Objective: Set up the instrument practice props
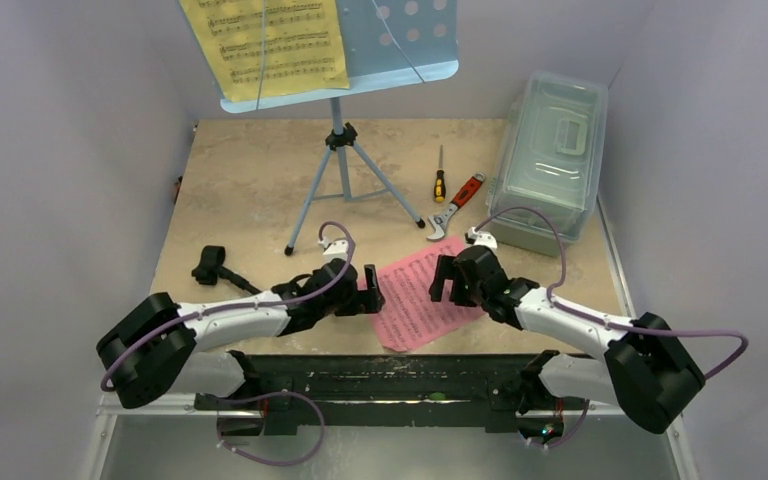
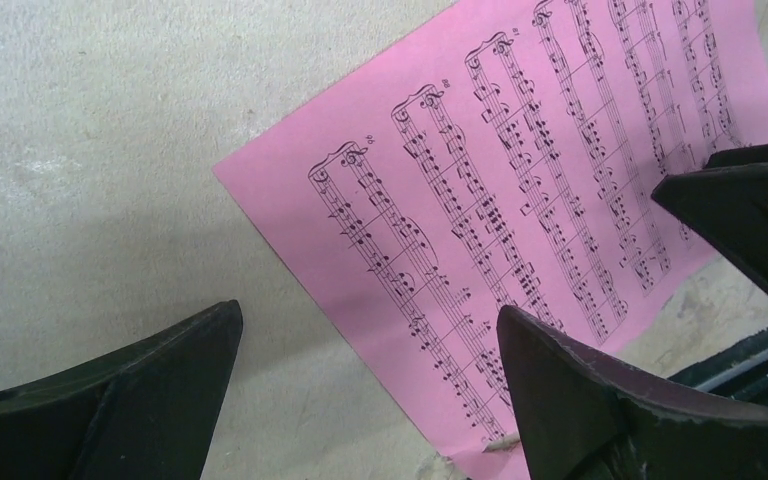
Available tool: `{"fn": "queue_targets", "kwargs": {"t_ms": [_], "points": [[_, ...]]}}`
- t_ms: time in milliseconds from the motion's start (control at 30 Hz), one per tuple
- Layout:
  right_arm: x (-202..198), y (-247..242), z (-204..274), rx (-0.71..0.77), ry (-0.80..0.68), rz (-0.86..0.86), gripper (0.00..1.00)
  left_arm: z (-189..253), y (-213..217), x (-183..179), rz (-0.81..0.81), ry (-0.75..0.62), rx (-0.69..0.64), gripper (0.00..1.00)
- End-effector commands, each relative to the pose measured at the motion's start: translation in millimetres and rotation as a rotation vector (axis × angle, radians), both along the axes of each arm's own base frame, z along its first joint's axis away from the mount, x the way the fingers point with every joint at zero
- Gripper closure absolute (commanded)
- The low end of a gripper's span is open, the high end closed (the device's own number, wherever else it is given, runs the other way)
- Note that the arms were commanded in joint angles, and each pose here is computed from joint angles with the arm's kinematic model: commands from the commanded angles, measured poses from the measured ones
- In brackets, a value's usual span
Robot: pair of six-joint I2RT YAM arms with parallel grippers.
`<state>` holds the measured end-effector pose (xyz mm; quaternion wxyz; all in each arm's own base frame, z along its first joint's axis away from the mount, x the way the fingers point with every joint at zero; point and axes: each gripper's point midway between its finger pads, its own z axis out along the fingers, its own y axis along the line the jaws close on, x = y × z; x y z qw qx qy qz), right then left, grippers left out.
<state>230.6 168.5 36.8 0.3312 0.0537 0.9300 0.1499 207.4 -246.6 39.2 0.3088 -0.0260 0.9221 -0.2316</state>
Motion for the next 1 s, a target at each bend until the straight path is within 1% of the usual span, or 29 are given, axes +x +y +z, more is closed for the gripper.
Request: {"fn": "queue_targets", "kwargs": {"t_ms": [0, 100, 167, 300, 400, 567, 667, 800, 900, 967], "points": [[2.9, 12.7, -4.8, 0.024, -0.002, 0.048, 0.03, 8.6, 11.6, 17.1, 0.112, -0.103, 0.050, 0.00], [-0.4, 22.5, -7.1, 0.077, 0.020, 0.061, 0.02, -1.1, 24.1, 14.3, 0.123, -0.081, 0.126, 0.00], [-4.5, 24.7, -12.6, 0.093, 0.038, 0.066, 0.02, -3.9, 22.6, 15.4, 0.122, -0.075, 0.135, 0.00], [-6.6, 32.7, -21.1, 0.121, 0.066, 0.082, 0.02, -9.2, 4.4, 19.4, 0.098, -0.066, 0.081, 0.00], [-7.9, 36.6, -25.1, 0.133, 0.080, 0.096, 0.02, -16.1, -3.9, 23.7, 0.092, -0.062, 0.067, 0.00], [-11.2, 37.2, -27.1, 0.140, 0.086, 0.109, 0.02, -3.0, -37.7, 25.8, 0.014, -0.080, -0.090, 0.03], [-10.7, 37.9, -24.4, 0.140, 0.078, 0.118, 0.02, 8.7, -50.5, 26.1, -0.019, -0.100, -0.160, 0.08], [-7.6, 39.6, -18.9, 0.141, 0.056, 0.133, 0.02, 26.5, -54.4, 27.3, -0.033, -0.146, -0.212, 0.13], [-5.8, 40.1, -13.8, 0.138, 0.030, 0.153, 0.02, 37.5, -51.4, 28.6, -0.027, -0.170, -0.216, 0.25], [-9.5, 44.8, -9.0, 0.169, 0.019, 0.186, 0.02, 41.0, -46.1, 30.1, -0.010, -0.182, -0.203, 0.33]]}}
